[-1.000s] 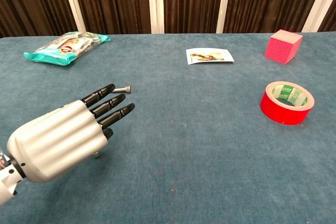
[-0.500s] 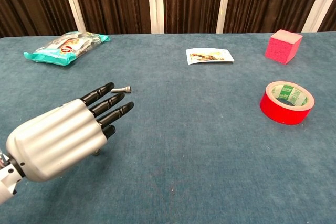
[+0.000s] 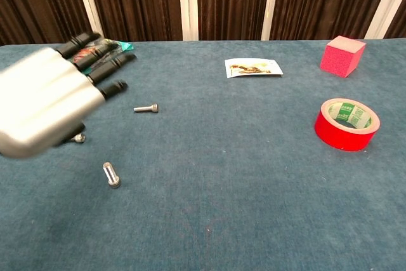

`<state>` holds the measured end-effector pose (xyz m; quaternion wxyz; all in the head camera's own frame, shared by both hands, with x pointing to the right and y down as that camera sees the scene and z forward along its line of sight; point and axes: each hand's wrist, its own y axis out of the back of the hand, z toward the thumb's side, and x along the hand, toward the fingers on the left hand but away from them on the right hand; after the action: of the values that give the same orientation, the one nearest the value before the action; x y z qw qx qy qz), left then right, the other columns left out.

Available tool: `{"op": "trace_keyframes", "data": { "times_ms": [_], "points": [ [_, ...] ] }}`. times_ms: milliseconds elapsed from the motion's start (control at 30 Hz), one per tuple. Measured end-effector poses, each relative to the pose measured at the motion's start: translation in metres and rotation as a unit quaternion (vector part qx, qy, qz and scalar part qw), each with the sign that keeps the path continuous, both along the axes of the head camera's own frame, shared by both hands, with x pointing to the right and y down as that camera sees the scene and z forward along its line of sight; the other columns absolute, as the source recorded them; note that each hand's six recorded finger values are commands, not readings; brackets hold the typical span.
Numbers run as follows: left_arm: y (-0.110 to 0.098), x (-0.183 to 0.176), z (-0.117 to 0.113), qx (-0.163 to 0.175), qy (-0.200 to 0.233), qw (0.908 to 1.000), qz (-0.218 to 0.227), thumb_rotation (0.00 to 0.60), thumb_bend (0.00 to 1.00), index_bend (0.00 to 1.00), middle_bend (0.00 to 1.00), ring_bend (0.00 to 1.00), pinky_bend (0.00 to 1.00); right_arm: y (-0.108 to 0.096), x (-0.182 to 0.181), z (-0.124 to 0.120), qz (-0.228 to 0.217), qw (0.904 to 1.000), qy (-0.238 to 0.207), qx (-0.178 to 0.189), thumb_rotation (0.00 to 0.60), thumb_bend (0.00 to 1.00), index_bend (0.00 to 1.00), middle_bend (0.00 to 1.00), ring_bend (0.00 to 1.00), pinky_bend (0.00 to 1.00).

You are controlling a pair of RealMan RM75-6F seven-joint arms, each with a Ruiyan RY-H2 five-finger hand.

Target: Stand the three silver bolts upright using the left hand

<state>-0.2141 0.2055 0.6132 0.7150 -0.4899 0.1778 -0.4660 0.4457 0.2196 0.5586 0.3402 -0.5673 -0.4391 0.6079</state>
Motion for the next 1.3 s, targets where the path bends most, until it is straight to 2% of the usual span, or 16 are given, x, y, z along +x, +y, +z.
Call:
{"op": "trace_keyframes", "data": {
  "times_ms": [133, 267, 367, 500, 600, 633, 800, 1300],
  "points": [
    [-0.027, -0.028, -0.009, -0.015, 0.059, 0.9954, -0.074, 0.6, 0.38, 0.25, 0.0, 0.0, 0.0, 0.001, -0.004, 0.002, -0.005, 1.0, 0.004, -0.002, 0.6, 0.0, 0.11, 0.03, 0.0, 0.0],
    [-0.049, -0.059, -0.003, -0.055, 0.085, 0.9829, -0.154, 0.6, 0.35, 0.26, 0.0, 0.0, 0.0, 0.003, -0.009, 0.007, -0.012, 0.9999, 0.008, -0.009, 0.6, 0.0, 0.11, 0.03, 0.0, 0.0],
    [-0.061, -0.082, 0.008, -0.099, 0.092, 0.967, -0.216, 0.6, 0.34, 0.28, 0.0, 0.0, 0.0, 0.004, -0.009, 0.009, -0.011, 0.9998, 0.01, -0.011, 0.6, 0.0, 0.11, 0.03, 0.0, 0.0],
    [-0.07, -0.103, 0.025, -0.166, 0.108, 0.9361, -0.29, 0.6, 0.34, 0.31, 0.0, 0.0, 0.0, 0.003, -0.006, 0.008, -0.006, 0.9999, 0.01, -0.011, 0.6, 0.0, 0.11, 0.03, 0.0, 0.0],
    [-0.076, -0.107, 0.035, -0.204, 0.122, 0.9167, -0.322, 0.6, 0.34, 0.35, 0.0, 0.0, 0.0, 0.002, -0.005, 0.008, -0.004, 0.9999, 0.009, -0.01, 0.6, 0.0, 0.11, 0.03, 0.0, 0.0],
    [-0.078, -0.106, 0.038, -0.211, 0.126, 0.9131, -0.325, 0.6, 0.35, 0.36, 0.0, 0.0, 0.0, 0.002, -0.005, 0.008, -0.004, 0.9999, 0.008, -0.01, 0.6, 0.0, 0.11, 0.03, 0.0, 0.0],
    [-0.085, -0.094, 0.05, -0.23, 0.137, 0.9055, -0.329, 0.6, 0.36, 0.39, 0.0, 0.0, 0.0, 0.001, -0.003, 0.006, -0.001, 0.9999, 0.006, -0.008, 0.6, 0.0, 0.11, 0.03, 0.0, 0.0],
    [-0.077, -0.09, 0.074, -0.239, 0.118, 0.9064, -0.328, 0.6, 0.42, 0.44, 0.02, 0.0, 0.0, 0.001, -0.001, 0.005, 0.005, 0.9999, 0.004, -0.008, 0.6, 0.0, 0.11, 0.03, 0.0, 0.0]
  ]
}}
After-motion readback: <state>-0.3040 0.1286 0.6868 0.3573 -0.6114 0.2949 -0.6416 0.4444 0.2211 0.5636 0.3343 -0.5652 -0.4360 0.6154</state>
